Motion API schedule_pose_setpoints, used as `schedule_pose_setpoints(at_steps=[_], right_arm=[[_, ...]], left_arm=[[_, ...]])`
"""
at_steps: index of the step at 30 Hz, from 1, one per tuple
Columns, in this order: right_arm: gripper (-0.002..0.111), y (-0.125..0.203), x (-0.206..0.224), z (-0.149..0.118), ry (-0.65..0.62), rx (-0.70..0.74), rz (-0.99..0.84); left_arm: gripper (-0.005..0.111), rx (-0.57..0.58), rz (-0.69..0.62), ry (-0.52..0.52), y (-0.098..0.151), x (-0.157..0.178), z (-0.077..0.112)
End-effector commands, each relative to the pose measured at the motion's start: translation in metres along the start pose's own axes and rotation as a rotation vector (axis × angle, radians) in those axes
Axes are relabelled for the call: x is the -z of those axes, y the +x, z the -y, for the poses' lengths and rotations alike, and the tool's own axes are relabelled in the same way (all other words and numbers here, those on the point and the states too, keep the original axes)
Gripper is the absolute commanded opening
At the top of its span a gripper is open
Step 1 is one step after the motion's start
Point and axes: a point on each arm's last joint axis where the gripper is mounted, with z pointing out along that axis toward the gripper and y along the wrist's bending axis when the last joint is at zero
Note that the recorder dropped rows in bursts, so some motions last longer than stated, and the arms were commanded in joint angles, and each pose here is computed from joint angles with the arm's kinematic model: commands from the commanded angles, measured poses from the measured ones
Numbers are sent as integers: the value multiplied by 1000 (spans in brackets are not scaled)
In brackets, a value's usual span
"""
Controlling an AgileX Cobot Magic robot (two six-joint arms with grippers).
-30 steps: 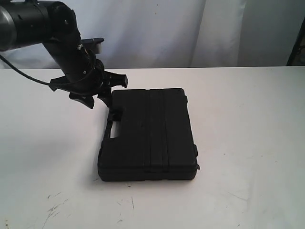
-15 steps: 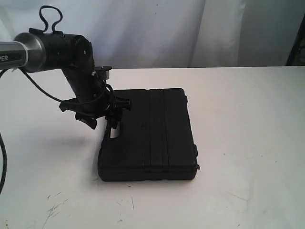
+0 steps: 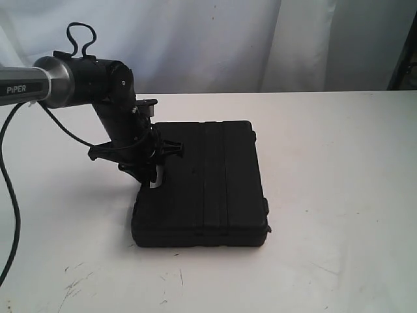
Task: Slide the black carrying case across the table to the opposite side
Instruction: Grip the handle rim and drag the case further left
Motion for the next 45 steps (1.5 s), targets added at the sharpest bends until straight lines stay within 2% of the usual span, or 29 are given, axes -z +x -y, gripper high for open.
schedule_pose_setpoints(at_steps=[1, 16, 21, 28, 35, 45], right_arm=[[0, 1, 0, 0, 4, -4, 3], [0, 1, 0, 0, 4, -4, 3], [0, 1, 0, 0, 4, -4, 3], [0, 1, 0, 0, 4, -4, 3], [0, 1, 0, 0, 4, -4, 3], [0, 1, 0, 0, 4, -4, 3]], left_arm=[[0, -23, 1, -33, -1, 1, -3], [0, -44, -21, -215, 1, 11, -22], [0, -21, -5, -216, -1, 21, -31], [0, 26, -42, -225, -5, 25, -60], [0, 40, -51, -240, -6, 26, -72], [0, 36, -66, -314, -7, 29, -91]])
